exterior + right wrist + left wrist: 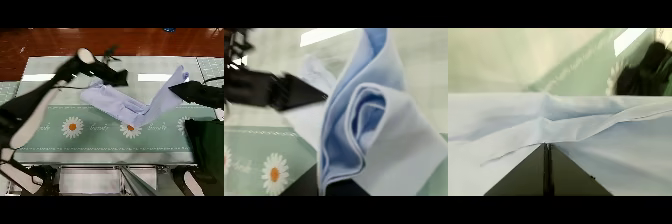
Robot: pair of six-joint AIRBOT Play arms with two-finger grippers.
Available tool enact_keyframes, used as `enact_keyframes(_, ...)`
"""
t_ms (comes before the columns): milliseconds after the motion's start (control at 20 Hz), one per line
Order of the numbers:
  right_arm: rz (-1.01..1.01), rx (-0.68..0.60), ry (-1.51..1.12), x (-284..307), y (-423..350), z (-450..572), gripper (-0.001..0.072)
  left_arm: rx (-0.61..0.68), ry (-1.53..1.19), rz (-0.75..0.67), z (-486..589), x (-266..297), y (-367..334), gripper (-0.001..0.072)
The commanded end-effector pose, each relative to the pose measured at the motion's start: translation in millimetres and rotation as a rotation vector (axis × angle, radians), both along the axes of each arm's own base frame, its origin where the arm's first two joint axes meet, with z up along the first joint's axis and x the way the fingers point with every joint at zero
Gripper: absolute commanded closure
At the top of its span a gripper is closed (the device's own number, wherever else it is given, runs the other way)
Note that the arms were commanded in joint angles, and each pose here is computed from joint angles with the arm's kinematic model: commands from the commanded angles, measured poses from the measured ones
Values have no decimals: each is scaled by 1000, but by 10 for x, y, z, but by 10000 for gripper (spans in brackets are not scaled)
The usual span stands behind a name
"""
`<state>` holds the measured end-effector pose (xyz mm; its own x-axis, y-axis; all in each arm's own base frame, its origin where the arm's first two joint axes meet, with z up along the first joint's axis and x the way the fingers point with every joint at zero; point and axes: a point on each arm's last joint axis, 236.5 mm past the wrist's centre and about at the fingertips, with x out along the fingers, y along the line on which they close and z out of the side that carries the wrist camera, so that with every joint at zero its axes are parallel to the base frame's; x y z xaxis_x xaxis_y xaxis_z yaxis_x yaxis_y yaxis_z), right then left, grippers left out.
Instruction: Fold the shirts.
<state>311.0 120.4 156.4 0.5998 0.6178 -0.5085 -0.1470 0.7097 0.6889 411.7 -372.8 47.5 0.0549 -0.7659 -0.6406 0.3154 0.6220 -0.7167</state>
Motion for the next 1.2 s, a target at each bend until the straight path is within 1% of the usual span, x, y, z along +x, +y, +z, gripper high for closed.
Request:
enact_keyframes(0, 90, 57, -8, 205, 468, 32, 693, 113, -190, 95, 688, 214, 1278, 690)
enact_keyframes(150, 186, 60, 5, 610, 1066, -43, 693, 215, -315, 250, 1104, -20, 2177, 690)
enact_keyframes(300, 305, 63, 67, 922, 1727, -303, 693, 233, -398, 404, 1283, -475, 2666, 690)
enact_keyframes(400, 357, 78, 110, 1082, 2139, -535, 693, 233, -428, 456, 1226, -813, 2770, 690)
enact_keyframes(550, 374, 89, 139, 1299, 2549, -906, 693, 218, -423, 501, 991, -1183, 2768, 690)
enact_keyframes(650, 397, 94, 181, 1339, 2775, -1185, 693, 190, -382, 560, 815, -1293, 2774, 690)
enact_keyframes(800, 421, 134, 226, 1354, 3076, -1430, 693, 153, -319, 567, 585, -1361, 2699, 690)
enact_keyframes(850, 419, 134, 230, 1372, 3149, -1514, 670, 150, -301, 569, 511, -1368, 2689, 690)
enact_keyframes(900, 412, 144, 249, 1379, 3213, -1582, 495, 153, -286, 573, 431, -1372, 2694, 690)
enact_keyframes(950, 418, 155, 258, 1367, 3260, -1616, 284, 156, -276, 581, 355, -1370, 2706, 690)
enact_keyframes(1050, 417, 183, 253, 1386, 3258, -1521, 295, 160, -263, 594, 259, -1357, 2726, 690)
enact_keyframes(1150, 389, 244, 222, 1540, 3052, -1129, 301, 163, -258, 600, 229, -1333, 2736, 690)
